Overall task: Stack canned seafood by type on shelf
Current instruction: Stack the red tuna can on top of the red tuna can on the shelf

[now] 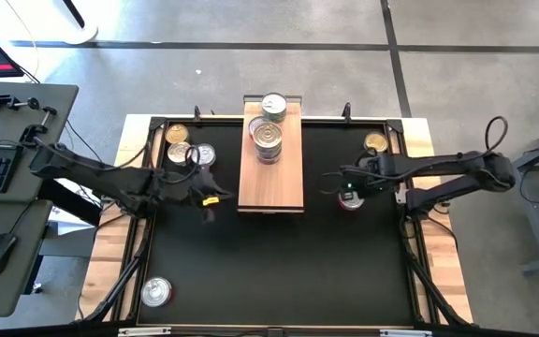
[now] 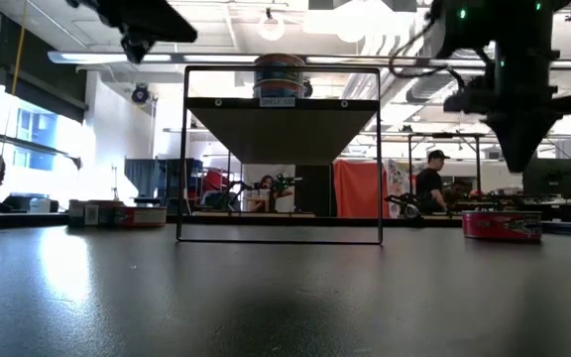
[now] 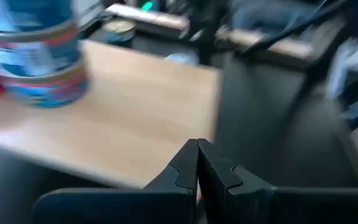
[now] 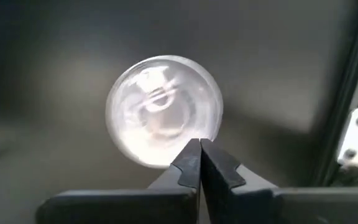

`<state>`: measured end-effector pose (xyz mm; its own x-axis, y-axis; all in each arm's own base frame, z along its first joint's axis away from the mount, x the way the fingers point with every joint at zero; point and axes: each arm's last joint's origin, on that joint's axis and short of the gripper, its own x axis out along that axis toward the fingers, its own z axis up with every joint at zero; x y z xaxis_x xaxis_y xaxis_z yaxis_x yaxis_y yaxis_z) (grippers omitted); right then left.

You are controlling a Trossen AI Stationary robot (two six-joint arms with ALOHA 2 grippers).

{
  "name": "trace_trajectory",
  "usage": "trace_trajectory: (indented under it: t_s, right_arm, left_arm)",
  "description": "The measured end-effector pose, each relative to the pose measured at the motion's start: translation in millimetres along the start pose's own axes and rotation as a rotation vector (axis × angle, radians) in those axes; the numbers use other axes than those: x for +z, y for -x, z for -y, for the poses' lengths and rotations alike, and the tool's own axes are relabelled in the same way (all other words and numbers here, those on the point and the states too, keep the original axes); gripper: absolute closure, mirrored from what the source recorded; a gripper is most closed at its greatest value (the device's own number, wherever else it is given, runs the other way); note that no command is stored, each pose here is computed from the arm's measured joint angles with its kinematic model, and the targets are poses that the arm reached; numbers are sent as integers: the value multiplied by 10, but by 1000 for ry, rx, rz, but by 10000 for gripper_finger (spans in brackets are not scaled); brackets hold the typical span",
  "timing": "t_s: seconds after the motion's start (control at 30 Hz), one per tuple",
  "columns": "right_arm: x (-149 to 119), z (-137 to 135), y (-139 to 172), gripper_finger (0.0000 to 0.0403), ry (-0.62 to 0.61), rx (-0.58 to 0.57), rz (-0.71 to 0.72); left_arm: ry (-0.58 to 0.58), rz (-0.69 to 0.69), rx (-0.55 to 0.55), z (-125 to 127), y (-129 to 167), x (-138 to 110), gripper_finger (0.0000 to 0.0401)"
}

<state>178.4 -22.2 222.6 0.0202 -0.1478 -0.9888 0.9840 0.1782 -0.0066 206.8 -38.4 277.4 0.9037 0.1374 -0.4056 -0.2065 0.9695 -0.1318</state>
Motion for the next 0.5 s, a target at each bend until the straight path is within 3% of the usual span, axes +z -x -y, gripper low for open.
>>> trace_trajectory:
  t_s: [0.2, 0.5]
  right_arm:
    - [251, 170, -319, 403, 0, -27, 32]
    - [523, 336, -707, 403, 0, 32, 105]
  left_arm:
    - [137, 39, -40, 75, -211, -229, 401]
    - [70, 11, -18, 594, -593, -265, 401]
